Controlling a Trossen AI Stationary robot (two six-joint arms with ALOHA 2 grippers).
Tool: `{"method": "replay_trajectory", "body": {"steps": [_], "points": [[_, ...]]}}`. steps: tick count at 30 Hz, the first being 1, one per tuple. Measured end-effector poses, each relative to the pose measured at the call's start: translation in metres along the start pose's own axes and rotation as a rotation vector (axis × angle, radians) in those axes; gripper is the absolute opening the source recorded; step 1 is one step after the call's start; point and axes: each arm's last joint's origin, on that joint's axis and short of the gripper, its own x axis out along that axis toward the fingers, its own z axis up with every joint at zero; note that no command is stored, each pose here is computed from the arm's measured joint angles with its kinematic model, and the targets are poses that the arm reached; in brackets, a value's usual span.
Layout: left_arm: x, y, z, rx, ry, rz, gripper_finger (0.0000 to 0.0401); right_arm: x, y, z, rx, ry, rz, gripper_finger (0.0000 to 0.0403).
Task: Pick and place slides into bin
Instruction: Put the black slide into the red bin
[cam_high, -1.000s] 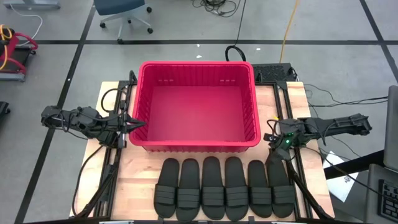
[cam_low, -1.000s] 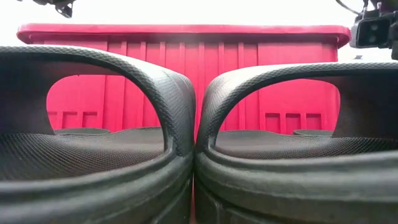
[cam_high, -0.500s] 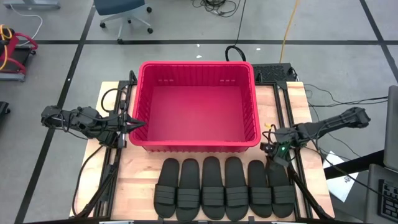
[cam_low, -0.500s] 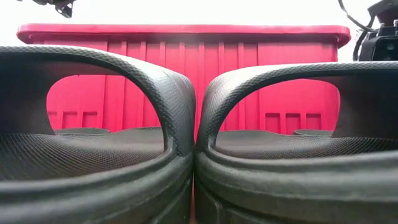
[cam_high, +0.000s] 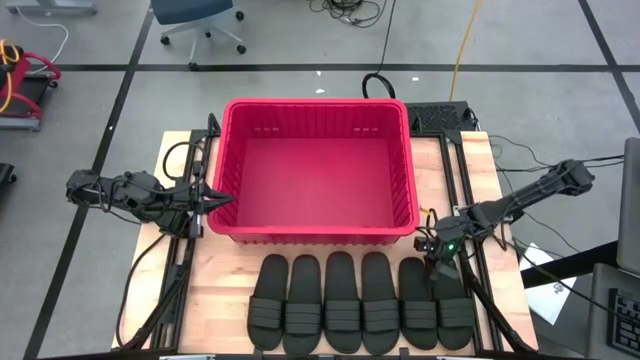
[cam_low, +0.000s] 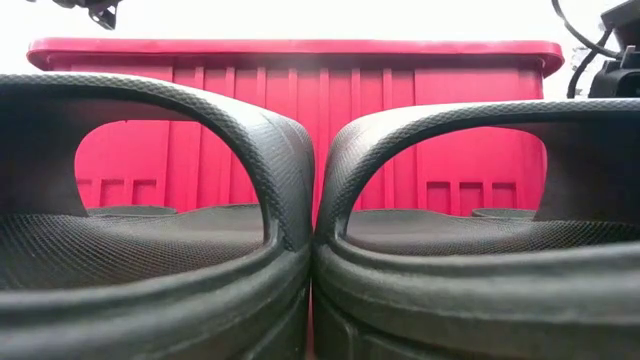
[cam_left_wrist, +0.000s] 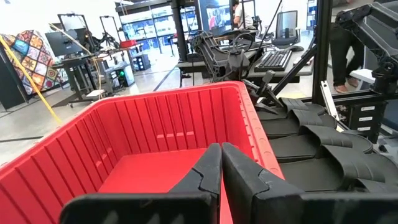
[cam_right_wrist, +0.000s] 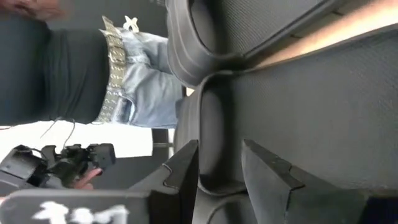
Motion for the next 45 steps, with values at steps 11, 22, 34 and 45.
{"method": "replay_trajectory", "body": {"steps": [11, 22, 34, 45], "points": [[0.000, 0.000, 0.000, 0.000, 0.000, 0.000, 0.0019, 0.018, 0.005, -0.003, -0.035, 0.043, 0.010, 0.0114], [0.000, 0.000, 0.000, 0.001, 0.001, 0.000, 0.0019, 0.031, 0.006, -0.007, -0.044, 0.035, -0.017, 0.0114], [0.000, 0.000, 0.000, 0.001, 0.000, 0.000, 0.0019, 0.031, 0.009, -0.009, 0.053, 0.042, -0.003, 0.0096], [0.000, 0.000, 0.000, 0.001, 0.000, 0.000, 0.0019, 0.021, 0.027, -0.010, 0.119, 0.110, 0.178, 0.0039]]}}
